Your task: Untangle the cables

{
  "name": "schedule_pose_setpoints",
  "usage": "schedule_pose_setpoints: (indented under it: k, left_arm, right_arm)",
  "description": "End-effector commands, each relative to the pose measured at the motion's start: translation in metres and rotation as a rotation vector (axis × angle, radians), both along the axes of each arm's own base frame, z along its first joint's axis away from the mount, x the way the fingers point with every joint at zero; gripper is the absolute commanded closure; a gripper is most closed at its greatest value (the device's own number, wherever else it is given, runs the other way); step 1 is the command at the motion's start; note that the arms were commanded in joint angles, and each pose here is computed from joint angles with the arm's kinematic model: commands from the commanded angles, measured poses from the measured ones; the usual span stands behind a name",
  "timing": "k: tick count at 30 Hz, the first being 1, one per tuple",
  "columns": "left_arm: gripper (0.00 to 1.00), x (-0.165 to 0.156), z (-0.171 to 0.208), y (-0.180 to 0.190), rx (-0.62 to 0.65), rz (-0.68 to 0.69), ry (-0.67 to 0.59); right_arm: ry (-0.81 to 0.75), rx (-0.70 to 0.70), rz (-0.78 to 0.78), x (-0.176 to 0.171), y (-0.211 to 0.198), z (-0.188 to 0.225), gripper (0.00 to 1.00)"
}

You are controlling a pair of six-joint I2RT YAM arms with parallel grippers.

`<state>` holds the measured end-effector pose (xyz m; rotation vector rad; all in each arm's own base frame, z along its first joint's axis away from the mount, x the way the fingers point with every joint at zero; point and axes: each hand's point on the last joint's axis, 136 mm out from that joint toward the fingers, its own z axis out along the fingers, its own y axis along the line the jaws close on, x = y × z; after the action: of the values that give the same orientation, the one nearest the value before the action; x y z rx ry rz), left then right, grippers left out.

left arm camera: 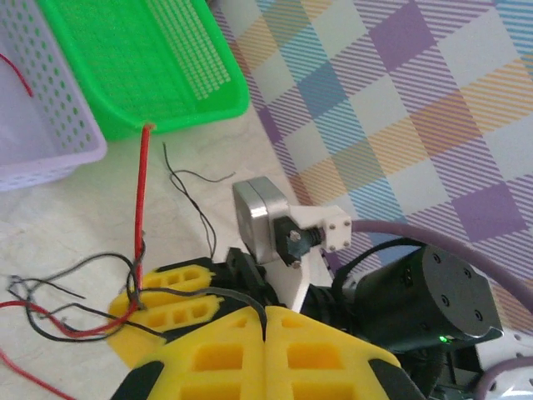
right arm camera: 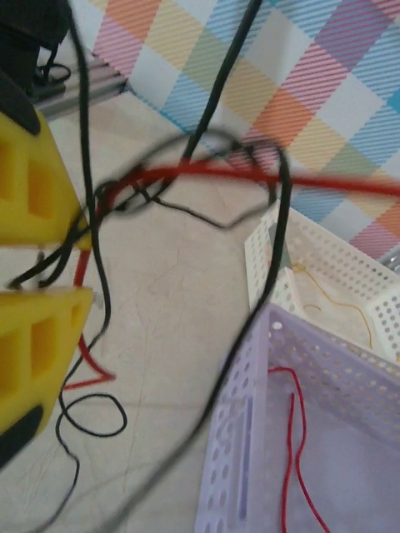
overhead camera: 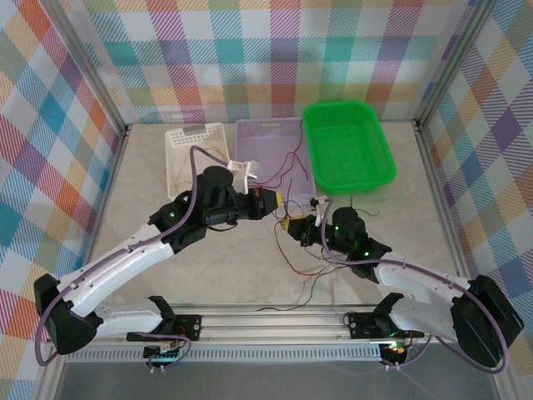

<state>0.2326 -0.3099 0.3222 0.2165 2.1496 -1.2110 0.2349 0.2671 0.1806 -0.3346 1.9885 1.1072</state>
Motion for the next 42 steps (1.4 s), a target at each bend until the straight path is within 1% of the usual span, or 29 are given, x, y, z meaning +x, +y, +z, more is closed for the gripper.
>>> schedule_pose_setpoints:
  k: [1, 2, 4, 8, 11, 16, 18, 22, 27, 31, 42]
  left_arm:
    - [1.00, -0.005, 0.026, 0.020, 0.027, 0.043, -0.081]
    - [1.00, -0.005, 0.026, 0.021, 0.029, 0.053, -0.076]
    - [1.00, -0.004, 0.026, 0.022, 0.024, 0.065, -0.062]
    - [1.00, 0.001, 0.023, 0.015, 0.002, 0.075, -0.026]
    - [1.00, 0.005, 0.024, 0.010, -0.020, 0.082, -0.006]
    - [1.00, 0.012, 0.035, 0.006, -0.052, 0.106, -0.002]
    - [1.00, 0.014, 0.038, 0.007, -0.054, 0.120, -0.008]
    - [1.00, 0.017, 0.042, 0.007, -0.061, 0.139, -0.007]
    - [1.00, 0.016, 0.050, 0.014, -0.067, 0.160, -0.023]
    - [1.00, 0.015, 0.055, 0.020, -0.064, 0.172, -0.038]
    - [1.00, 0.016, 0.066, 0.025, -0.071, 0.195, -0.062]
  right_arm:
    - [-0.015, -0.062, -0.041, -0.005, -0.016, -0.012, 0.65]
    - [-0.018, -0.061, -0.035, -0.009, -0.018, -0.013, 0.59]
    - [-0.017, -0.052, -0.004, -0.015, -0.017, -0.015, 0.51]
    - [-0.020, -0.004, 0.105, -0.029, -0.003, -0.014, 0.41]
    - [-0.037, -0.010, 0.167, -0.036, 0.010, -0.016, 0.38]
    - [-0.098, -0.045, 0.244, -0.043, 0.034, -0.022, 0.37]
    - [-0.102, -0.070, 0.275, -0.045, 0.045, -0.027, 0.37]
    - [-0.089, -0.114, 0.288, -0.040, 0.059, -0.042, 0.38]
    - [-0.073, -0.193, 0.215, -0.026, 0.053, -0.066, 0.40]
    - [-0.056, -0.254, 0.196, -0.024, 0.048, -0.084, 0.41]
    - [-0.008, -0.322, 0.191, -0.024, 0.043, -0.111, 0.45]
